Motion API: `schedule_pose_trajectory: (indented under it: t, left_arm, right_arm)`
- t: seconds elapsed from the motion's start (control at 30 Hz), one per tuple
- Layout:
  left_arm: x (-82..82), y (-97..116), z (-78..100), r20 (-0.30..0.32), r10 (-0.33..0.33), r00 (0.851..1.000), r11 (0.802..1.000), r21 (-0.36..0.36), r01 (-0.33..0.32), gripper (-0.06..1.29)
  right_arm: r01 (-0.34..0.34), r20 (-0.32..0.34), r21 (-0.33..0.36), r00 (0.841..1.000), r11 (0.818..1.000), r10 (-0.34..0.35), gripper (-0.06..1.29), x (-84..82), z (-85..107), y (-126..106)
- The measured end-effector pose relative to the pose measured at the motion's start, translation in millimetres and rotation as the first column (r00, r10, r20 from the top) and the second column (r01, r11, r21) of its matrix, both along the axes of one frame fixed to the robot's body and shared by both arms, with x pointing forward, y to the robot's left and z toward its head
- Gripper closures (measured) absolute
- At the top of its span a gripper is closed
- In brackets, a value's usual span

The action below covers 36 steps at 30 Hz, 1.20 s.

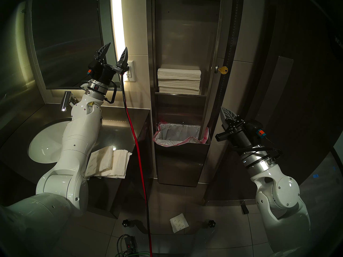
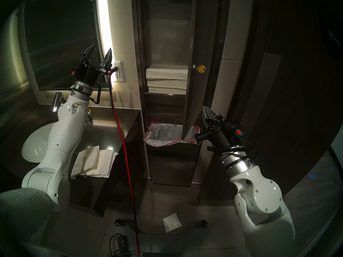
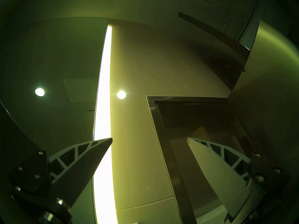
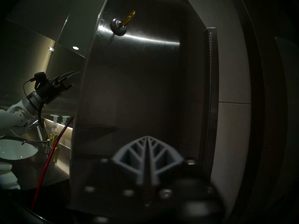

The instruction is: Twist key and close towel dispenser

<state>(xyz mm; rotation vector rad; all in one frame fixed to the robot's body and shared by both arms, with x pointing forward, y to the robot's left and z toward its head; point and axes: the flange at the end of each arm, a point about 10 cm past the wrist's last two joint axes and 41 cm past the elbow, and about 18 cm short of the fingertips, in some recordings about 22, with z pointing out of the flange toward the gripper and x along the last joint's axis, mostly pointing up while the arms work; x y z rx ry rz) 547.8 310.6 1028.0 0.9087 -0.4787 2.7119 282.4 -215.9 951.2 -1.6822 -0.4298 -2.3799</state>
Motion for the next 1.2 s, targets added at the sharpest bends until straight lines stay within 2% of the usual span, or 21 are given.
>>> schedule_pose_trajectory:
  t: [0.07, 0.1, 0.13, 0.17, 0.2, 0.53, 0.9, 1.2]
  left_arm:
    - [0.0, 0, 0.0, 0.0, 0.0, 1.0, 1.0, 0.0, 0.0, -0.03]
    - [0.0, 0, 0.0, 0.0, 0.0, 1.0, 1.0, 0.0, 0.0, -0.03]
    - [0.0, 0, 0.0, 0.0, 0.0, 1.0, 1.0, 0.0, 0.0, -0.03]
    - [0.0, 0, -0.1, 0.0, 0.0, 1.0, 1.0, 0.0, 0.0, -0.03]
    - [0.0, 0, -0.1, 0.0, 0.0, 1.0, 1.0, 0.0, 0.0, -0.03]
    - [0.0, 0, -0.1, 0.0, 0.0, 1.0, 1.0, 0.0, 0.0, -0.03]
    - [0.0, 0, -0.2, 0.0, 0.0, 1.0, 1.0, 0.0, 0.0, -0.03]
    - [-0.1, 0, -0.3, -0.001, 0.0, 1.0, 1.0, 0.0, 0.0, -0.03]
  right_arm:
    - [-0.012, 0.009, -0.004, 1.0, 1.0, 0.012, -0.01, 4.4, 0.9, 2]
    - [-0.017, 0.014, -0.005, 1.0, 1.0, 0.017, 0.09, 6.3, 1.5, 3]
    - [-0.026, 0.019, -0.007, 0.999, 1.0, 0.026, 0.45, 8.5, 2.5, 4]
    - [-0.034, 0.024, -0.009, 0.999, 0.999, 0.034, 1.14, 9.9, 3.5, 6]
    - [-0.043, 0.03, -0.012, 0.999, 0.999, 0.043, 1.26, 11.5, 4.6, 8]
    - [-0.114, 0.03, -0.03, 0.993, 0.993, 0.115, 1.27, 30.1, 2.6, 28]
    - [-0.219, 0.054, 0.075, 0.975, 0.973, 0.216, 1.27, 36.0, 34.6, 50]
    - [-0.24, 0.082, 0.103, 0.969, 0.965, 0.232, 1.27, 52.1, 49.8, 54]
